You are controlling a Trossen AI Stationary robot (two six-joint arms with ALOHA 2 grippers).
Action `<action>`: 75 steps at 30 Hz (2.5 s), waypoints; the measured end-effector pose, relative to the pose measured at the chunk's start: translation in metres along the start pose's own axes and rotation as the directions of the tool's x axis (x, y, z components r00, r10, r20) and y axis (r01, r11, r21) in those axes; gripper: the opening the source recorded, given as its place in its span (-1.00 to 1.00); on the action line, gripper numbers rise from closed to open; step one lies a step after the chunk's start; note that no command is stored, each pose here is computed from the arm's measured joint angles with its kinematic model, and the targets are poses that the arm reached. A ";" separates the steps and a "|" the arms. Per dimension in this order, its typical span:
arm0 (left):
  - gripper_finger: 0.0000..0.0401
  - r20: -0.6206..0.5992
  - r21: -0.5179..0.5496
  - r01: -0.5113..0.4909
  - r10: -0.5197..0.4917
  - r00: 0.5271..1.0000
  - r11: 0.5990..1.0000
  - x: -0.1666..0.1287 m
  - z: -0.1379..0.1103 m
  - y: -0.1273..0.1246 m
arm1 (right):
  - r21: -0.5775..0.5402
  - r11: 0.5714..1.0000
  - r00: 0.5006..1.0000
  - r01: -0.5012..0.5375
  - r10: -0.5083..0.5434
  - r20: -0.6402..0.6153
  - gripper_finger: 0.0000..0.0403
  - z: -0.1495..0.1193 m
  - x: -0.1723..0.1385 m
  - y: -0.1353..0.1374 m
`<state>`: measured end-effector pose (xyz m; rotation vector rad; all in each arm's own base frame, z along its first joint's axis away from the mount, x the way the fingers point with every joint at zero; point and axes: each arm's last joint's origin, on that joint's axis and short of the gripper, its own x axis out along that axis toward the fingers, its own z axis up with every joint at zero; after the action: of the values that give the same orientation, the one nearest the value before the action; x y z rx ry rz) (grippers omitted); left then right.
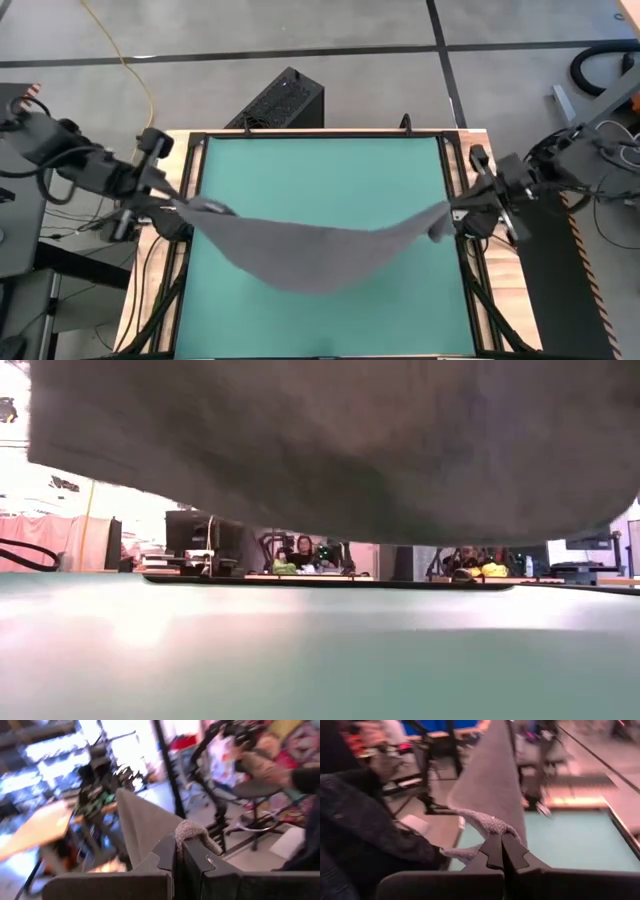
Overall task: Roll towel
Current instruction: Roll the gray towel
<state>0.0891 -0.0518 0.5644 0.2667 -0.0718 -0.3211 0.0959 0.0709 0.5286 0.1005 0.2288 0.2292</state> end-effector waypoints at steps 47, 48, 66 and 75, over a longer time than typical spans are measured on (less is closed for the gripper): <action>-1.00 -0.559 0.526 -0.576 0.765 0.320 0.625 0.004 -0.085 0.062 | -0.237 0.721 0.630 0.651 -0.687 -0.362 -0.96 -0.046 0.033 -0.089; -1.00 -0.531 0.524 -0.589 0.777 0.339 0.615 0.004 -0.079 0.063 | -0.222 0.738 0.651 0.637 -0.669 -0.358 -0.96 -0.045 0.034 -0.088; -1.00 -0.368 0.315 -0.601 0.678 0.636 0.735 -0.024 -0.027 0.060 | -0.100 0.878 0.842 0.467 -0.477 -0.253 -0.96 -0.036 0.017 -0.072; -1.00 -0.440 0.539 -0.631 0.825 0.355 0.558 0.001 -0.066 0.092 | -0.313 0.636 0.589 0.705 -0.772 -0.241 -0.96 -0.045 0.042 -0.112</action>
<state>0.1252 0.0484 0.5256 0.5945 0.4826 0.7574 0.1492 -0.0248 0.4622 -0.2367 0.5951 -0.5990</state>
